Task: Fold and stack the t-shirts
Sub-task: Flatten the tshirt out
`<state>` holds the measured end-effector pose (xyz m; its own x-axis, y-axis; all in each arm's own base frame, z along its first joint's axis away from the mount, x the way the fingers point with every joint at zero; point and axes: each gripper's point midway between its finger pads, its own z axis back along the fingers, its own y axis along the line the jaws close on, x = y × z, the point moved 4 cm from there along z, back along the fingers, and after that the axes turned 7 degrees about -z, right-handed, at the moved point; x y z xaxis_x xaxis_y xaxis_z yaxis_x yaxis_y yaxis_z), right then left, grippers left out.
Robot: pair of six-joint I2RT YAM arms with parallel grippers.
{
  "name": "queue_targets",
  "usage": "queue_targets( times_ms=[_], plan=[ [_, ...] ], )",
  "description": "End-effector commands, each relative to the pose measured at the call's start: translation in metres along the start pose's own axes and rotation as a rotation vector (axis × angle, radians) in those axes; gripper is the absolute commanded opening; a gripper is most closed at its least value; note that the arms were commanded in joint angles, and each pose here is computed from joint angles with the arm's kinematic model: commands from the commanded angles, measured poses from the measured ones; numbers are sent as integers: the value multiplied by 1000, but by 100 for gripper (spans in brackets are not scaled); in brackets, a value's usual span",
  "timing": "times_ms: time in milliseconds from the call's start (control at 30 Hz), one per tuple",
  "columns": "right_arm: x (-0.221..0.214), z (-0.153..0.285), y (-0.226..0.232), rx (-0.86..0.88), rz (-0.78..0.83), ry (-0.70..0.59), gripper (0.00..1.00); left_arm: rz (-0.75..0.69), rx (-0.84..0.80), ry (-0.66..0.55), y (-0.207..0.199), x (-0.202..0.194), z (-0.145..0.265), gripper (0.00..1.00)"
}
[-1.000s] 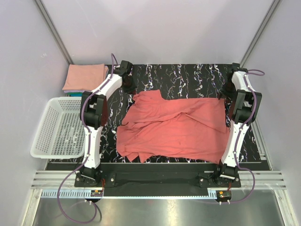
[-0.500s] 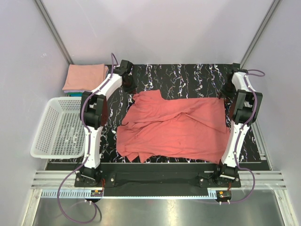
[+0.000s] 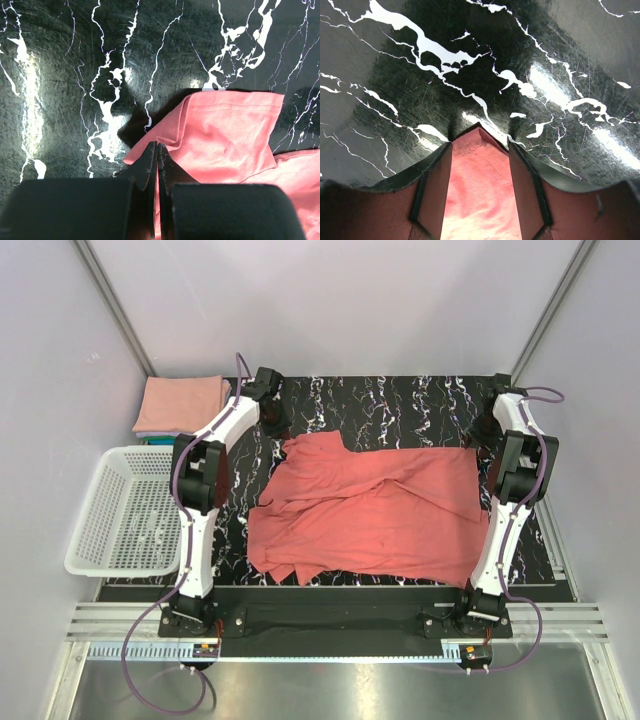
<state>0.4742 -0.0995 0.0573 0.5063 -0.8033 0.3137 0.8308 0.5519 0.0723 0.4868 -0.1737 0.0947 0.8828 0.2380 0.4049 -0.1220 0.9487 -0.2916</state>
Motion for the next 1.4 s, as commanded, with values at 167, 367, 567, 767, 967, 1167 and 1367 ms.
queue_targets(
  times_ms=[167, 367, 567, 767, 967, 1167, 1367],
  plan=[
    [15, 13, 3, 20, -3, -56, 54, 37, -65, -56, -16, 16, 13, 0],
    [9, 5, 1, 7, -5, -38, 37, 67, -91, -40, -17, 12, 15, 0],
    [1, -2, -2, 5, -9, -13, 12, 102, -142, -72, -23, 25, 24, 0],
    [27, 47, 15, 114, -3, -93, 0, 96, -126, -137, -20, 42, 59, 0],
    [74, 180, 28, 280, -18, -269, 0, 153, -161, -444, -7, 96, 175, 0],
    [84, 309, 15, 514, -43, -470, 0, 167, -245, -674, -17, 101, 298, 0],
    [56, 418, -31, 719, -94, -645, 0, 140, -332, -814, -17, 69, 385, 0]
  ],
)
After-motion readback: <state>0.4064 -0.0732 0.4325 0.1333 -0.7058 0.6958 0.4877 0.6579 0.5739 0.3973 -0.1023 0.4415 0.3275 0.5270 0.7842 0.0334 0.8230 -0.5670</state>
